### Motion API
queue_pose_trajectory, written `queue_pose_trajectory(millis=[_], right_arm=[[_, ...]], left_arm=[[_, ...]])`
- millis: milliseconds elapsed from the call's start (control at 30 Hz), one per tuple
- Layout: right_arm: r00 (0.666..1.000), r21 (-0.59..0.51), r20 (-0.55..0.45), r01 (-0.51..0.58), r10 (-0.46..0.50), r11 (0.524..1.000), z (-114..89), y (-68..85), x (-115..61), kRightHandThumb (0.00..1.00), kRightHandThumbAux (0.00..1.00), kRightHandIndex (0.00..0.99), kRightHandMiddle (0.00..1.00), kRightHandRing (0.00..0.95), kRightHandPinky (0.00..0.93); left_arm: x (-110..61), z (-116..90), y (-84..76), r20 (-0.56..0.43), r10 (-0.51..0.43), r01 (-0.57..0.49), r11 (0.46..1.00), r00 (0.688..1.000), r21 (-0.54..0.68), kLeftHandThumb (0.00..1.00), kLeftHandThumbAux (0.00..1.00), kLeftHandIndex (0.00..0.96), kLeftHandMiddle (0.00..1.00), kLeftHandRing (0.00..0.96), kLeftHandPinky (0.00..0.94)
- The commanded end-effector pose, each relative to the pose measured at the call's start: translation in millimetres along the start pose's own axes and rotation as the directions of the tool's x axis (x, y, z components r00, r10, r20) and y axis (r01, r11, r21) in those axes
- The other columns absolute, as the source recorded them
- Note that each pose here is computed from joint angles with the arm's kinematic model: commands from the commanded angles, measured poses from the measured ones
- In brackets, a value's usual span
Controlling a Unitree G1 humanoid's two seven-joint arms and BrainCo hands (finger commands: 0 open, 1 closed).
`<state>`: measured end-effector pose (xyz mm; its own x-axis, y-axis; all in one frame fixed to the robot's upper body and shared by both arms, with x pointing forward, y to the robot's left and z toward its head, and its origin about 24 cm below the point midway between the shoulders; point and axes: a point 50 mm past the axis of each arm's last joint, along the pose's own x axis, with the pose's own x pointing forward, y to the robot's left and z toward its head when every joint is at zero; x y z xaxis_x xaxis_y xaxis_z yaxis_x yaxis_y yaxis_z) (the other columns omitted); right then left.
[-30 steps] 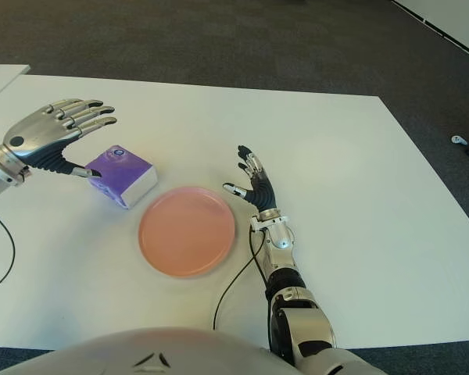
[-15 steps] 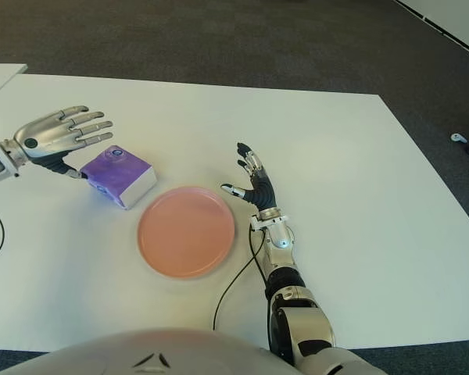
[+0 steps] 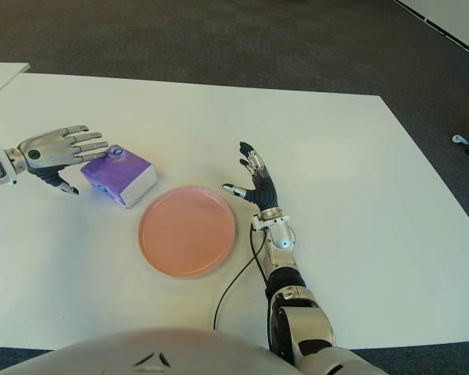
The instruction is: Put the tissue paper into the plate.
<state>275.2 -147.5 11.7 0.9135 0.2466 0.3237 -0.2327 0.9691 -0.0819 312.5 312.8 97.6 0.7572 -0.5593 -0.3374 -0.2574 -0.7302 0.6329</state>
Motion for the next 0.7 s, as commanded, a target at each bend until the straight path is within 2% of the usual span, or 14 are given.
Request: queue_pose_trajectory(millis=[33, 267, 467, 700], right_arm=[[0.953, 0.100, -0.295, 0.108, -0.074, 0.989, -45.3, 21.6, -87.9, 0.000, 0.844, 0.000, 0.000, 0.000, 0.000], [0.935, 0.071, -0.346, 0.103, -0.072, 0.992, -49.0, 19.6, -88.2, 0.000, 0.849, 0.000, 0.000, 0.000, 0.000], [0.930, 0.088, -0.361, 0.109, -0.071, 0.990, -50.6, 19.5, -89.9, 0.000, 0.849, 0.000, 0.000, 0.000, 0.000], [0.912, 0.128, -0.402, 0.141, -0.078, 0.982, -55.9, 21.0, -93.6, 0.000, 0.845, 0.000, 0.000, 0.000, 0.000]], left_arm=[[6.7, 3.3, -1.1, 0.027, 0.010, -0.010, 1.000, 1.000, -0.003, 0.328, 0.125, 0.000, 0.000, 0.000, 0.000], [8.8, 4.7, 0.5, 0.020, 0.018, -0.016, 0.996, 1.000, -0.085, 0.355, 0.115, 0.000, 0.000, 0.000, 0.000], [8.4, 7.4, 2.2, 0.017, 0.037, -0.034, 0.988, 0.999, -0.148, 0.380, 0.112, 0.000, 0.000, 0.000, 0.000], [-4.4, -7.6, 28.1, 0.025, 0.132, -0.124, 0.969, 0.991, -0.216, 0.394, 0.113, 0.000, 0.000, 0.000, 0.000]])
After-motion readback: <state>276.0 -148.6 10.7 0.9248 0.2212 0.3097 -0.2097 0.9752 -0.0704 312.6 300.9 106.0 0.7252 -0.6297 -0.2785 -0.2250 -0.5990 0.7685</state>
